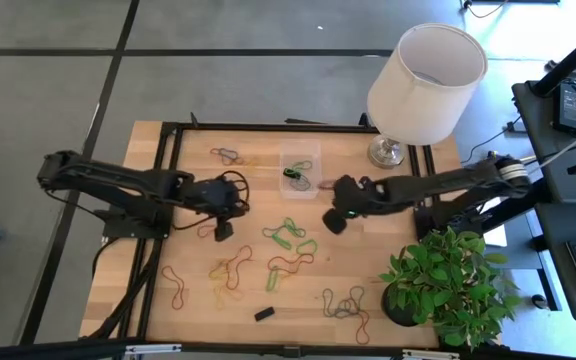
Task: Pick and place rubber bands into bin
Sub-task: Put the yellow rubber band into the transparent bin
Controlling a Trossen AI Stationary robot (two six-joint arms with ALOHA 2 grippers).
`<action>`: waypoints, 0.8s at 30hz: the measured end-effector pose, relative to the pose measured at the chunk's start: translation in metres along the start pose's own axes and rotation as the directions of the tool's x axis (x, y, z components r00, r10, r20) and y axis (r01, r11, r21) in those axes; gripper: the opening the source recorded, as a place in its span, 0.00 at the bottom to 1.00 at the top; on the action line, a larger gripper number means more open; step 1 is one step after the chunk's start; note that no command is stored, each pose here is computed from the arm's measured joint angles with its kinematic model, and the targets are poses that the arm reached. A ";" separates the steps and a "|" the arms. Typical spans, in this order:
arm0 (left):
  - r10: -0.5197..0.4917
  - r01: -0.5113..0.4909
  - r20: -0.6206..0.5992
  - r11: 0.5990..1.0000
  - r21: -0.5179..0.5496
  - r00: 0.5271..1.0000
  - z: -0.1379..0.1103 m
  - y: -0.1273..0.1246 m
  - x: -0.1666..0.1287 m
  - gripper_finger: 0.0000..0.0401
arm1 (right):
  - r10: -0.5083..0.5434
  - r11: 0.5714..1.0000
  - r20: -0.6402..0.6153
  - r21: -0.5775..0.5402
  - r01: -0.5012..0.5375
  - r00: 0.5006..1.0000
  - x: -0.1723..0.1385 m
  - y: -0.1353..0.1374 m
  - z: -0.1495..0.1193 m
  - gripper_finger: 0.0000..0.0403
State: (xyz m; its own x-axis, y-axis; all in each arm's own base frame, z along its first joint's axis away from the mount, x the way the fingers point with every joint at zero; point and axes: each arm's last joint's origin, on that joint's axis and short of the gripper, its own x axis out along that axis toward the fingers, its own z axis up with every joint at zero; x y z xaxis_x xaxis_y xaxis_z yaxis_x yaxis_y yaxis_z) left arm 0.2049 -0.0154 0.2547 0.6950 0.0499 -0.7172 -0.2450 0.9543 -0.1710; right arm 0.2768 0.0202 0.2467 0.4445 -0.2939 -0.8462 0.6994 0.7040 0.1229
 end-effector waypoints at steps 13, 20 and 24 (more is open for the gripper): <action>-0.004 -0.007 0.074 0.990 0.141 0.997 -0.029 0.016 -0.034 0.00 | -0.185 0.931 -0.376 0.230 0.285 0.908 0.061 -0.010 -0.022 0.25; 0.013 -0.033 0.093 0.977 0.209 0.996 -0.033 0.022 -0.038 0.00 | -0.218 0.912 -0.396 0.244 0.331 0.892 0.078 -0.016 -0.031 0.35; 0.035 -0.056 0.090 0.971 0.234 0.995 -0.032 0.027 -0.038 0.01 | -0.201 0.892 -0.387 0.307 0.331 0.900 0.089 -0.018 -0.037 0.34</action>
State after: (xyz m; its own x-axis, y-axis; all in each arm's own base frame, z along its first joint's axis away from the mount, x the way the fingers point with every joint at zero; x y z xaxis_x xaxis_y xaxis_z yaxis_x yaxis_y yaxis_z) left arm 0.1503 -0.0015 0.2556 0.7437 0.1099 -0.6594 -0.1183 0.9925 0.0321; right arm 0.2828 0.0050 0.1504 0.0427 -0.1558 -0.9869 0.9432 0.3322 -0.0116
